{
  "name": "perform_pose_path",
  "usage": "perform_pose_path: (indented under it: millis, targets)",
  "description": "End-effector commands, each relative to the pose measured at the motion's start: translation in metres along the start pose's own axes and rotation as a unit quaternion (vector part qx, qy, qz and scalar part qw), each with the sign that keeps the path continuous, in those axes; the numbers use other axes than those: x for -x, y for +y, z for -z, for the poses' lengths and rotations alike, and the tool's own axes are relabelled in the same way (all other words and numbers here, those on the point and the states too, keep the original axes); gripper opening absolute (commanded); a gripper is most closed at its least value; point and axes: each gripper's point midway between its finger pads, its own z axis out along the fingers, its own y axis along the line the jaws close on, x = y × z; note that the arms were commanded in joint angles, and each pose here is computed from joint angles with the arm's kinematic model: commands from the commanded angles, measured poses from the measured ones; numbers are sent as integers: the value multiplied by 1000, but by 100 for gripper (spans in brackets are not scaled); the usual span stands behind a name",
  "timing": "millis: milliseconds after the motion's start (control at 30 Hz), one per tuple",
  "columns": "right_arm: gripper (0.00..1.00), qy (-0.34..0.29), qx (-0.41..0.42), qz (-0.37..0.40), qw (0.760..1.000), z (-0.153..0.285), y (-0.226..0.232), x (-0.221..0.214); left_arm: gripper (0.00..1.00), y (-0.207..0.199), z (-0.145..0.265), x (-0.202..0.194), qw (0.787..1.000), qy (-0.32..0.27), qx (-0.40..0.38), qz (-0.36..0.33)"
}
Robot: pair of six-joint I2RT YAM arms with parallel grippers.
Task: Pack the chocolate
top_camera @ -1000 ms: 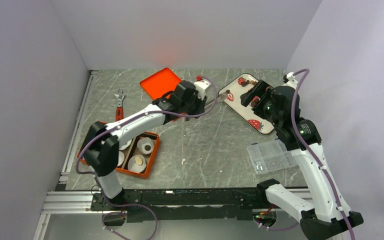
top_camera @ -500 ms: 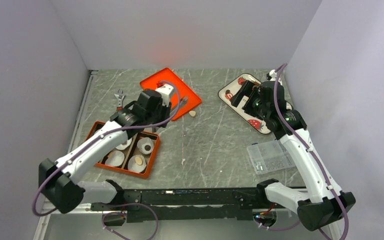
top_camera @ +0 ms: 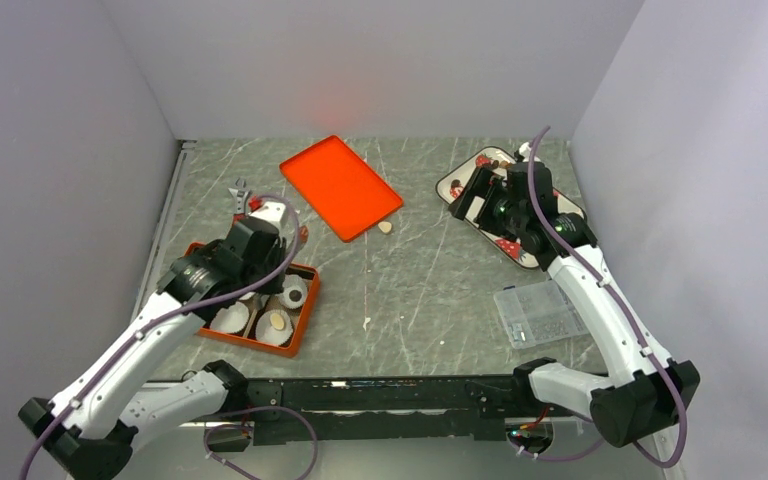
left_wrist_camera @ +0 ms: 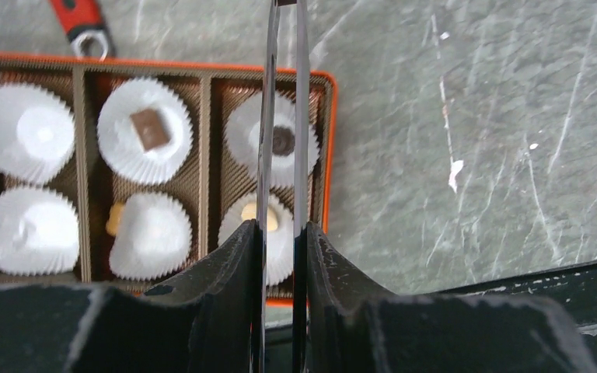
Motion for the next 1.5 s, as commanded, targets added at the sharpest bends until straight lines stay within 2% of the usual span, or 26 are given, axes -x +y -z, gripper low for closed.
perform_pose_path:
  millis: [0,367,667,833,1467]
  targets:
    - [100,5,31,11,999,-5,12,0,22,31,19,-29,996,27,69,47]
    - [100,27,38,14,999,-18,10,-13,22,71,60,-76,980,63,151,111]
    - [100,39,39,19,998,-26,9,-19,22,79,85,-96,972,99,166,132]
    - [100,43,43,20,998,-28,9,-21,22,75,83,-108,972,116,153,136]
    - [100,48,44,21,998,-28,7,-27,25,80,60,-137,958,163,194,131]
